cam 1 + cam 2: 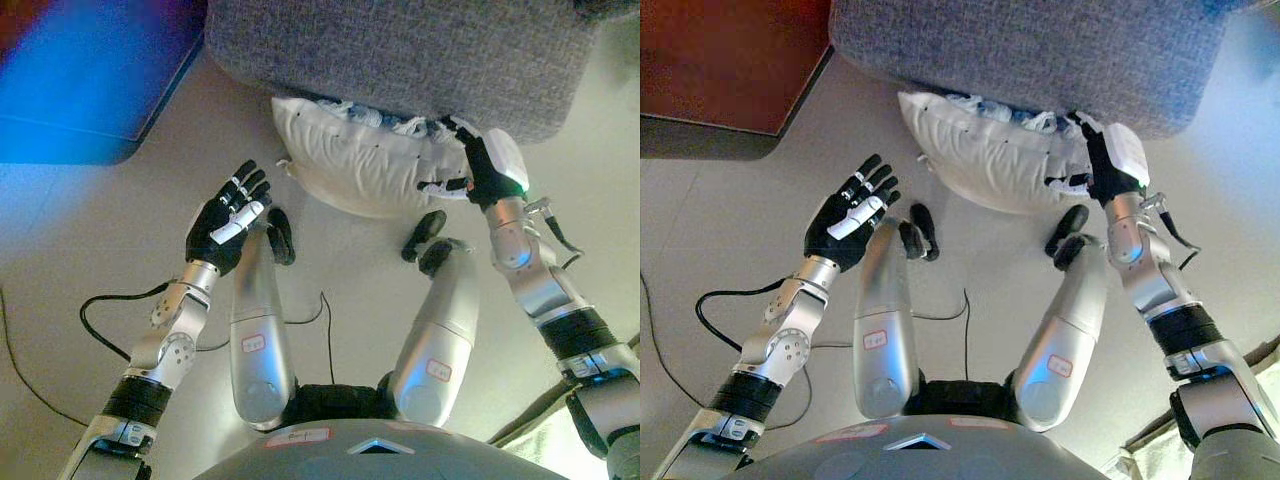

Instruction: Pick up the pillow and put it on the sofa.

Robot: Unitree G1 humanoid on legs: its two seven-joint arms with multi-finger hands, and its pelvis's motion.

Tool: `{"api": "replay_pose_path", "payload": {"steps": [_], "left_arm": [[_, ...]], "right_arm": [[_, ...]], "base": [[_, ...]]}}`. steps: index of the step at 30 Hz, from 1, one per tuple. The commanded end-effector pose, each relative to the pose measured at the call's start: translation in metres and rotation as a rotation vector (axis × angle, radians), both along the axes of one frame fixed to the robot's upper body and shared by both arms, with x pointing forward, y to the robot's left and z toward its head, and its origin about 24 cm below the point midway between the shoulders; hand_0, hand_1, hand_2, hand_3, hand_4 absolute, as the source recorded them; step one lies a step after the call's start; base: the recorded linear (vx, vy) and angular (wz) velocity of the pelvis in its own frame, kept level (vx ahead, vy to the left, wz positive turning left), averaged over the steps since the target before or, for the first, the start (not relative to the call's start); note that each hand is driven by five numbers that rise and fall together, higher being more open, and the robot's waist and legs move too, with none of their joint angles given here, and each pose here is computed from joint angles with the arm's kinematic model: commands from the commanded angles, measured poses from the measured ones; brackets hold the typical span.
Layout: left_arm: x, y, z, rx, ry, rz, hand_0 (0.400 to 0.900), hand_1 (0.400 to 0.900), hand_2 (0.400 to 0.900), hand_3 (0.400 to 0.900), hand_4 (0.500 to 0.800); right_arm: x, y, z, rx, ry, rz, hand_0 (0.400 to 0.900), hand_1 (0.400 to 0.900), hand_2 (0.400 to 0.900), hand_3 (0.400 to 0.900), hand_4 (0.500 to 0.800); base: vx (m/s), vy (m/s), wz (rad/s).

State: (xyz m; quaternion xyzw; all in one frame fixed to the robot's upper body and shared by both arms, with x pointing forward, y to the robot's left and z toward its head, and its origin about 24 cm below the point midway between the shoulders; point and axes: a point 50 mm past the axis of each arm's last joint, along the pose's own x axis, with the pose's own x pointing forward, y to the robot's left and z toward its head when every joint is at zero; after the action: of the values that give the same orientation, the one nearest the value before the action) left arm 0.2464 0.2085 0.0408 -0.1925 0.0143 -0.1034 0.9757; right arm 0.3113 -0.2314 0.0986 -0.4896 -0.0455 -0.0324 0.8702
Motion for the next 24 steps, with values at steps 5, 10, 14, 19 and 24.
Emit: {"api": "replay_pose_path", "payload": {"steps": [5, 10, 14, 19, 24], "left_arm": [[0.002, -0.012, 0.043, -0.108, -0.213, -0.046, 0.9, 0.9, 0.9, 0.9, 0.8], [-0.001, -0.008, 0.043, -0.097, -0.201, -0.059, 0.9, 0.9, 0.9, 0.9, 0.8], [-0.004, -0.006, 0.04, -0.103, -0.173, -0.069, 0.9, 0.9, 0.9, 0.9, 0.8], [-0.007, -0.005, 0.039, -0.099, -0.157, -0.084, 0.9, 0.9, 0.9, 0.9, 0.8], [-0.009, -0.006, 0.036, -0.1, -0.145, -0.095, 0.9, 0.9, 0.9, 0.9, 0.8]], "right_arm": [[0.007, -0.012, 0.044, -0.08, -0.164, -0.032, 0.9, 0.9, 0.9, 0.9, 0.8], [0.008, -0.013, 0.035, 0.049, -0.013, 0.003, 0.9, 0.9, 0.9, 0.9, 0.8], [0.006, -0.01, 0.026, 0.082, 0.08, 0.04, 0.9, 0.9, 0.9, 0.9, 0.8], [0.004, -0.006, 0.024, 0.074, 0.149, 0.099, 0.9, 0.9, 0.9, 0.9, 0.8], [0.006, -0.003, 0.025, 0.06, 0.151, 0.127, 0.9, 0.9, 0.9, 0.9, 0.8]], "base": [[0.004, 0.031, 0.08], [0.025, 0.0, 0.08], [0.057, -0.015, 0.06], [0.057, -0.029, 0.04], [0.054, -0.03, 0.03]]}}
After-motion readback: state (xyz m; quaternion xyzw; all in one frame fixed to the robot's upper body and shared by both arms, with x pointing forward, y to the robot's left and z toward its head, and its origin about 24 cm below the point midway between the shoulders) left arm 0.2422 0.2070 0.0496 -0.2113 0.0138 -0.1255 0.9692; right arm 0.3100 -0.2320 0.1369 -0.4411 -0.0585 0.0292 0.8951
